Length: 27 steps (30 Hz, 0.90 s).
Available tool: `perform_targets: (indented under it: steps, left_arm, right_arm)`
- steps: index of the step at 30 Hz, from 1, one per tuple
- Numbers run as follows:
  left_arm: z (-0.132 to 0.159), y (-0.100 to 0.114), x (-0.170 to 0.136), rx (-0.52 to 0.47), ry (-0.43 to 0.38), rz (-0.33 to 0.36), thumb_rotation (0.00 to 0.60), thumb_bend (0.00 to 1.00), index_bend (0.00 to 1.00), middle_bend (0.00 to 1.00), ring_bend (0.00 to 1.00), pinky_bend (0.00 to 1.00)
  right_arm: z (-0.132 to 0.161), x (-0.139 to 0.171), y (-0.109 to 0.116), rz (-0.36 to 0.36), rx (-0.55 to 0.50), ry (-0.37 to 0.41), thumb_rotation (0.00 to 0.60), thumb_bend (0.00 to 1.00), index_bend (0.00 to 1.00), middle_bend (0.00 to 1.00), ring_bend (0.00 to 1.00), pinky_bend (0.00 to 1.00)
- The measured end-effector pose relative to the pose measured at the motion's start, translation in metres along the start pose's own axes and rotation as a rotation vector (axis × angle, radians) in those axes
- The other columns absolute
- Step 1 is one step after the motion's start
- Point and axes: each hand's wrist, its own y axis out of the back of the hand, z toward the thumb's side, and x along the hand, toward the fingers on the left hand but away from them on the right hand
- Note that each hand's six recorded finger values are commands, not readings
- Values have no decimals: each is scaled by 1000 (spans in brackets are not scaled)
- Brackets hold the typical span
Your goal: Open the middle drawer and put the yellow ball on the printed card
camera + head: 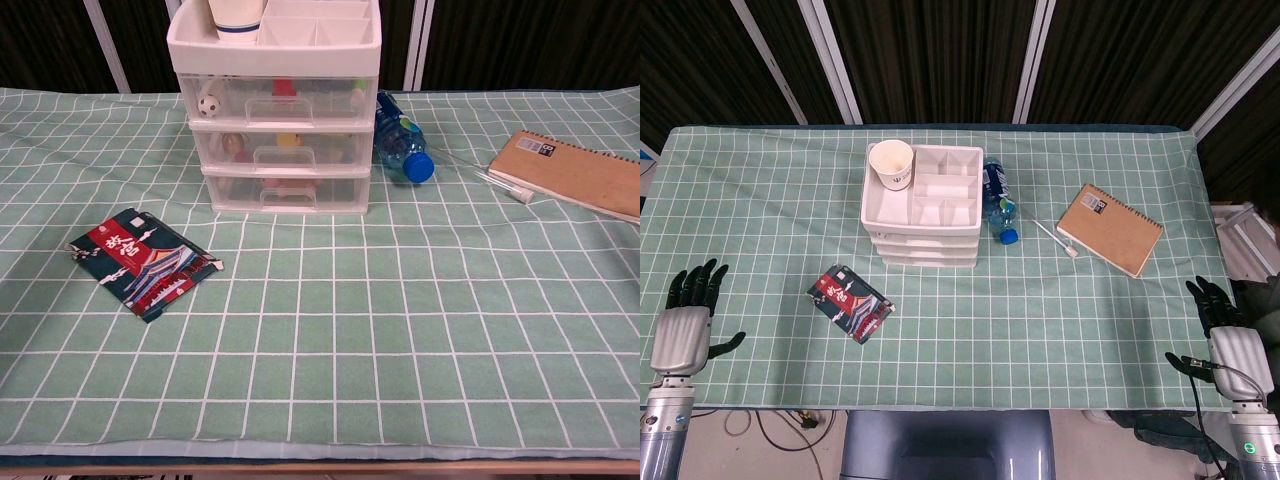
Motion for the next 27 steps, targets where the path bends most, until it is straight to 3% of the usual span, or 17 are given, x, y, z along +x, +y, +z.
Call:
perform_targets:
  steps: [17, 19, 20, 22, 25, 27]
  left_arm:
    - [6, 1, 2, -6, -23, 7, 600, 40, 0, 0, 0, 2]
    - [10, 3, 6, -15, -36, 12, 600, 78, 0, 11, 14, 78]
    - [13, 4, 7, -19, -43, 16, 600, 107, 0, 32, 42, 138]
    - [21, 8, 12, -26, -65, 31, 600, 214, 0, 172, 214, 363]
    - [39, 12, 21, -59, -107, 55, 600, 350, 8, 551, 611, 687]
    - [52, 11, 27, -95, -131, 46, 600, 396, 16, 693, 741, 788]
  right_arm:
    - [0, -1, -1, 6, -12, -14, 600, 28, 0, 0, 0, 221]
    - [-1, -1, -1, 4, -17, -17, 600, 28, 0, 0, 0, 221]
    - [-1, -1, -1, 4, -19, -18, 600, 28, 0, 0, 0, 221]
    - [-1, -2, -1, 5, -22, -19, 600, 27, 0, 0, 0, 221]
    - [-2, -2, -1, 8, -29, -21, 600, 27, 0, 0, 0, 221]
    - [-2, -2, -1, 10, -38, -23, 600, 27, 0, 0, 0, 221]
